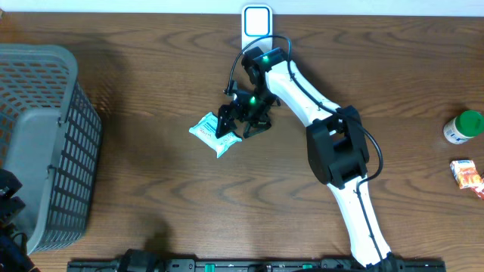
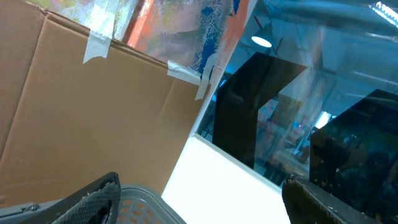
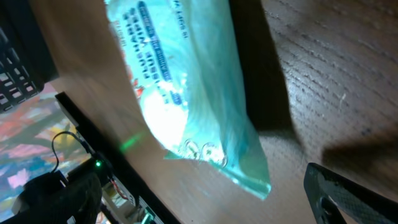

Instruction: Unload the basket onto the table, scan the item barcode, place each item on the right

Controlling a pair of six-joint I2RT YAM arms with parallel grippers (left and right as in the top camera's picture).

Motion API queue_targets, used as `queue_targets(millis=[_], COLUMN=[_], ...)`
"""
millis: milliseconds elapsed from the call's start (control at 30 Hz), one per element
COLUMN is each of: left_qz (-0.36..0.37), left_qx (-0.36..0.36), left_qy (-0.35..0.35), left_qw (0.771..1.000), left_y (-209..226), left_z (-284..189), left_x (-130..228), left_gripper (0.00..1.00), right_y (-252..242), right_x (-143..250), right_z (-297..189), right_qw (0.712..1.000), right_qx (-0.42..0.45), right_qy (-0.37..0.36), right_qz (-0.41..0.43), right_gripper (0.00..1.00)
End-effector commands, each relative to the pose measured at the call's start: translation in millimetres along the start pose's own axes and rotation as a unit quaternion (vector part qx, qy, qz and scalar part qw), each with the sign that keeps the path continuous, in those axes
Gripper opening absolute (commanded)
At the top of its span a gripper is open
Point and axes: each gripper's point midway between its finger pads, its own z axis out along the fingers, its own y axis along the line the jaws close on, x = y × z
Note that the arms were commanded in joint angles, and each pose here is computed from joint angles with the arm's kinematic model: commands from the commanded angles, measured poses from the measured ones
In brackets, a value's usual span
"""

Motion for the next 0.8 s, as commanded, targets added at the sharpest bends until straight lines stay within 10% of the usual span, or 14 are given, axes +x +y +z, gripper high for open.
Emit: queue_targets(millis=[0, 233, 367, 633, 767], left_qz=[-0.008, -0.008, -0.008, -0.013, -0.017], left_qx=[-0.002, -0.002, -0.002, -0.001, -0.001], left_qy=[-0.005, -0.005, -0.005, -0.009, -0.013], left_qw=[1.0, 1.0, 1.0, 1.0, 1.0], left_y=[3, 3, 3, 6, 9], left_z=[-2, -2, -2, -5, -8], left_x=[-3, -3, -3, -6, -9], left_gripper=[0.83, 0.83, 0.83, 0.83, 0.83], right_y=[-4, -14, -13, -49, -78], right_x=[-2, -4, -13, 12, 56], right_z=[12, 39, 37, -74, -208], right_qw=[1.0, 1.0, 1.0, 0.97, 0.823], right_qx=[-0.018, -0.015, -0.015, 0.24, 0.531], right_qy=[0.008, 0.017, -0.002, -0.027, -0.127], right_qz=[-0.005, -0.008, -0.021, 0.032, 0.153], right_gripper=[0.99, 0.51, 0.04, 0.01, 0.01])
